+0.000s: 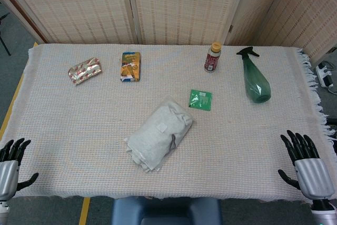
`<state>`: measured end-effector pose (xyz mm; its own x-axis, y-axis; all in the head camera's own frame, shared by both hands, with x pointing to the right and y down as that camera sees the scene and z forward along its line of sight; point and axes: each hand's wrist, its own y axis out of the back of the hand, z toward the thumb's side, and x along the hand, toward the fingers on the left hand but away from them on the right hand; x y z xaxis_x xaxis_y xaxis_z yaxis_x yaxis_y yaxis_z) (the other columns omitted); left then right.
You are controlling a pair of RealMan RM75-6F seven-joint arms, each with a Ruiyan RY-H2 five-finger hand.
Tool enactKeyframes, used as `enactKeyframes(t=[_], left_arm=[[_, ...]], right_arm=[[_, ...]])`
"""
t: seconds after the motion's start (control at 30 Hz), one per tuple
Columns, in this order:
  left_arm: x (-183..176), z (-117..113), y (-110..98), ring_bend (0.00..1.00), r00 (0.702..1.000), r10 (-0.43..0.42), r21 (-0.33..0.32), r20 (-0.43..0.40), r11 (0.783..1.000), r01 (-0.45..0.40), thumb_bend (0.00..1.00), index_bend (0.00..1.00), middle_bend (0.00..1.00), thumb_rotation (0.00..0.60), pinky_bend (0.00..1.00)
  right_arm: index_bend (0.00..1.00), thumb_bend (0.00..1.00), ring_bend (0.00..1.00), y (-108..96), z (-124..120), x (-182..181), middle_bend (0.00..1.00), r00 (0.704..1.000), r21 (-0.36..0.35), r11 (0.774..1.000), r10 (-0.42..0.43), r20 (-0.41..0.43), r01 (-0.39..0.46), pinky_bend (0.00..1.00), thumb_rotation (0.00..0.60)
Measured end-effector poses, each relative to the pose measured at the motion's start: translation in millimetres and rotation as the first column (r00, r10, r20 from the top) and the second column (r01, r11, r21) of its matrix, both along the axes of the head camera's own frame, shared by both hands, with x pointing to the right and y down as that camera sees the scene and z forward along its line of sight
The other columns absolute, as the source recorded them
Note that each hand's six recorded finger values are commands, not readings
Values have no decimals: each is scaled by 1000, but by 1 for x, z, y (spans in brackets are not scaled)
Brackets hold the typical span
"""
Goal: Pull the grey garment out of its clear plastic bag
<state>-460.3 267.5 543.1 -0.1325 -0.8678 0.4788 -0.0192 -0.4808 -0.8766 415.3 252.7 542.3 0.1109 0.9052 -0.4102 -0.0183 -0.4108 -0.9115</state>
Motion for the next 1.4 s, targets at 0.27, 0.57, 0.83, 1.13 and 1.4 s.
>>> enactKeyframes(t=[0.27, 0.57, 0.83, 1.13, 1.4], left_arm=[[8, 4, 4, 62, 1000, 26, -19, -14, 999, -26, 217, 167, 142, 600, 202], [32, 6, 7, 284, 987, 98, 10, -126, 995, -97, 218, 233, 389, 600, 522], [76, 30, 32, 977, 921, 176, -30, -346, 980, -198, 216, 559, 999, 600, 1000], [143, 61, 43, 1000, 854, 259, -13, -451, 955, -296, 275, 593, 1000, 600, 1000], [202, 92, 42, 1000, 823, 298, -32, -484, 934, -357, 324, 507, 1000, 600, 1000]], right_arm=[[0, 128, 0, 2, 1, -3, 0, 1000, -6, 1000, -18, 2, 18, 0, 600], [0, 128, 0, 3, -2, -1, 0, 1000, 3, 1000, -21, -1, 21, 0, 600], [0, 127, 0, 1, 2, -7, 0, 999, 5, 999, -32, 3, 32, 0, 600], [0, 128, 0, 1, 6, -6, 0, 999, -8, 999, -31, -9, 31, 0, 600], [0, 128, 0, -1, 5, -3, 0, 1000, -8, 1000, -16, -12, 16, 0, 600]])
